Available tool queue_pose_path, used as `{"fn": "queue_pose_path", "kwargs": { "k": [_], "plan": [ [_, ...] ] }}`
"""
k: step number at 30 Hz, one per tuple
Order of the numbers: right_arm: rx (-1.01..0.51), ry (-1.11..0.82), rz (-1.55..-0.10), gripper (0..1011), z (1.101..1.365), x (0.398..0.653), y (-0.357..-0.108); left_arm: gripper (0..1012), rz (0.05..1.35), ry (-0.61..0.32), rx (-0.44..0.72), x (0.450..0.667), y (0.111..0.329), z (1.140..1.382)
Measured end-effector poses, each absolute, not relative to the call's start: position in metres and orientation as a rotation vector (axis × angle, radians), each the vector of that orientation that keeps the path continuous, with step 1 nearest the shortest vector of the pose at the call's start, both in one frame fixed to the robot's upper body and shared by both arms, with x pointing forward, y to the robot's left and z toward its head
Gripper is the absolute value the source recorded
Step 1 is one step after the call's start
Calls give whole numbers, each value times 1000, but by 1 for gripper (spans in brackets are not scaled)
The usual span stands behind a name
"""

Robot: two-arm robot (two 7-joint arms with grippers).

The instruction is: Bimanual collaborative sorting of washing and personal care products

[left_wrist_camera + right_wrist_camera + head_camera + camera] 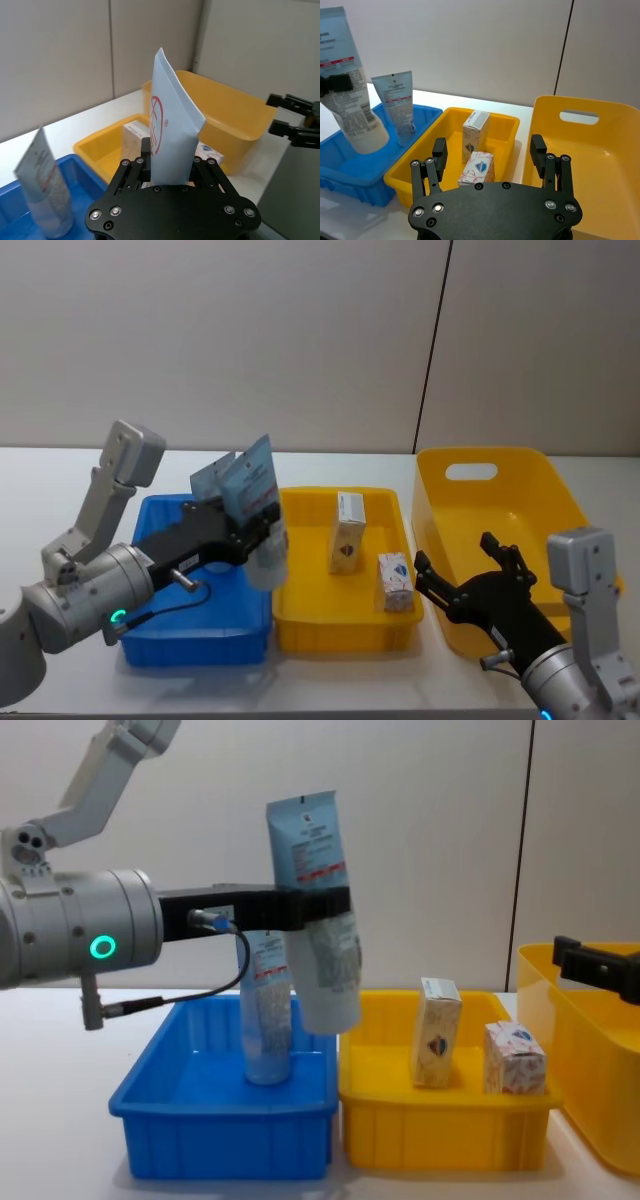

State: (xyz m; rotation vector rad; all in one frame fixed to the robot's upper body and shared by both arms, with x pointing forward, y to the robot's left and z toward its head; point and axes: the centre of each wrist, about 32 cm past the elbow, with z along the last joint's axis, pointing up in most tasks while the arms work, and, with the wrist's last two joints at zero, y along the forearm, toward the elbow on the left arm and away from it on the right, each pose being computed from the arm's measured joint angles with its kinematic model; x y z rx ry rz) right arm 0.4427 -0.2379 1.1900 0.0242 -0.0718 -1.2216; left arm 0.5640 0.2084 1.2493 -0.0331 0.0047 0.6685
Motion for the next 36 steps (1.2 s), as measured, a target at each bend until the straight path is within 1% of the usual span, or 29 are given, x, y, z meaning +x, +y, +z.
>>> {"fn": "queue_pose_path", "kwargs": {
  "k": [13, 25, 32, 36],
  "plan": [
    [5, -32, -1122, 1003, 1204, 439, -250, 318, 591, 18, -53, 569, 204, 1245],
    [-61, 4, -943, 1003, 1224, 440, -265, 318, 565, 21, -59, 571, 202, 1244],
    [-106, -2, -848, 1003, 1232, 445, -264, 318, 559, 22, -60, 571, 202, 1244],
    [-133, -10, -806, 1003, 1233, 449, -259, 318, 556, 23, -61, 572, 202, 1244]
  ]
}}
